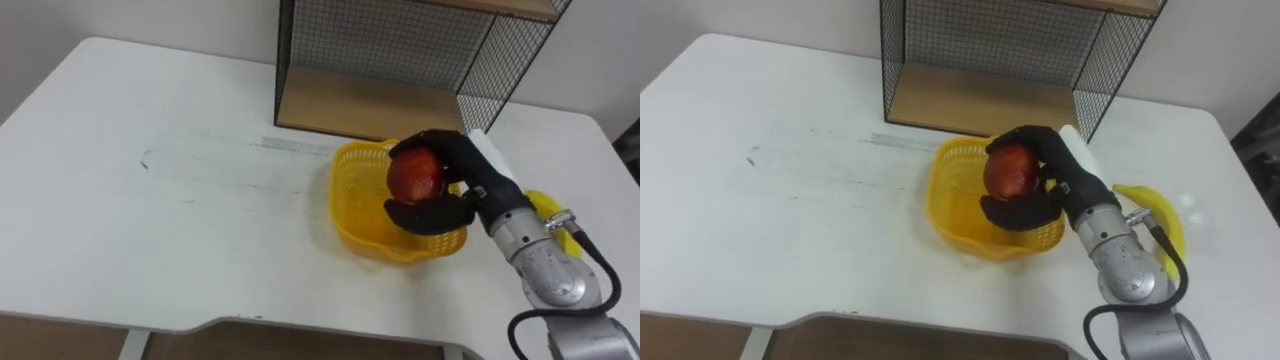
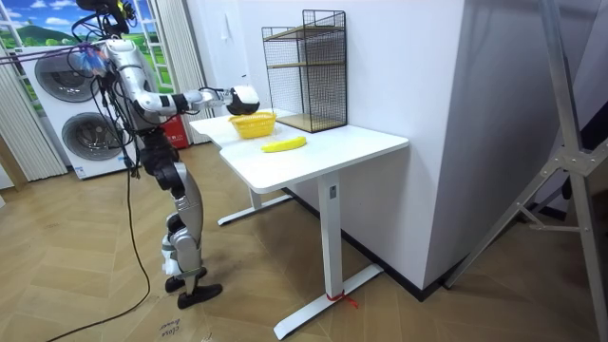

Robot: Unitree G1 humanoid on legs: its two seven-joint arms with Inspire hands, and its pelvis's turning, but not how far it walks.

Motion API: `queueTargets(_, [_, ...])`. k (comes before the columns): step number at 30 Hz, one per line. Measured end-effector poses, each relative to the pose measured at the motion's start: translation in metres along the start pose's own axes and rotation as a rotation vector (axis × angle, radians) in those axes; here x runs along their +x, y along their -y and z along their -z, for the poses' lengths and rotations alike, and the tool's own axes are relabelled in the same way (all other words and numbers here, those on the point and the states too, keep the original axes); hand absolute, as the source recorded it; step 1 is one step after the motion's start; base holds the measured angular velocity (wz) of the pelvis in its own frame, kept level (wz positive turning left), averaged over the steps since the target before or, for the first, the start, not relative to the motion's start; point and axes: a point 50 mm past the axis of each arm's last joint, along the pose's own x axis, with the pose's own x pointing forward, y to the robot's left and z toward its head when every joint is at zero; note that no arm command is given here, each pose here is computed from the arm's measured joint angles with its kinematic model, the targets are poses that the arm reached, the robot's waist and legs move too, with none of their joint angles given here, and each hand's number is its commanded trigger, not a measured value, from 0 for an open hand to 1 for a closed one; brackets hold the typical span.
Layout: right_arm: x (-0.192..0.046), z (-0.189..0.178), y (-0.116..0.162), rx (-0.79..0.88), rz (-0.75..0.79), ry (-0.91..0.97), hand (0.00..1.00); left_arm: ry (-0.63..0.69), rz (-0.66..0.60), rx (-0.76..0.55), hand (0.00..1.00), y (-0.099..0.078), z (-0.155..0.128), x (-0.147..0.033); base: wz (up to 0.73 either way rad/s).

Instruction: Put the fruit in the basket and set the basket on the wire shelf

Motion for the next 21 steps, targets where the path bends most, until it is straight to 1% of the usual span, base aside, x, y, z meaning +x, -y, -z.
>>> queueTargets(1, [0.0003,-0.0005,-0.0023,0.002,-0.01,0.002,1.0,-0.003,0.003,0.004,0.0,0.0005,0.0002,0.0002,0.07])
queueTargets(2, [0.0005,-0.0009,-0.0042,0.002,-0.02,0.004,0.83,-0.003,0.005,0.01,0.0,0.0009,-0.0003,0.0004,0.07])
queueTargets(3, [0.0006,-0.0011,-0.0049,0.003,-0.023,0.004,0.6,-0.002,0.005,0.011,0.0,0.0009,-0.0006,0.0004,0.08])
queueTargets(4, [0.0007,-0.0013,-0.0055,0.005,-0.024,0.005,0.21,0.001,0.005,0.011,0.0,0.0006,-0.0015,0.0005,0.09])
queueTargets(5, [0.0007,-0.0013,-0.0054,0.005,-0.024,0.005,0.12,0.003,0.004,0.011,0.0,0.0002,-0.0021,0.0006,0.08])
queueTargets(6, [0.0007,-0.0013,-0.0055,0.005,-0.024,0.005,0.0,0.004,0.003,0.011,0.0,0.0001,-0.0025,0.0007,0.04])
queueTargets(21, [0.0007,-0.0012,-0.0053,0.006,-0.023,0.005,0.0,0.005,-0.003,0.011,0.0,-0.0007,-0.0033,0.0008,0.0])
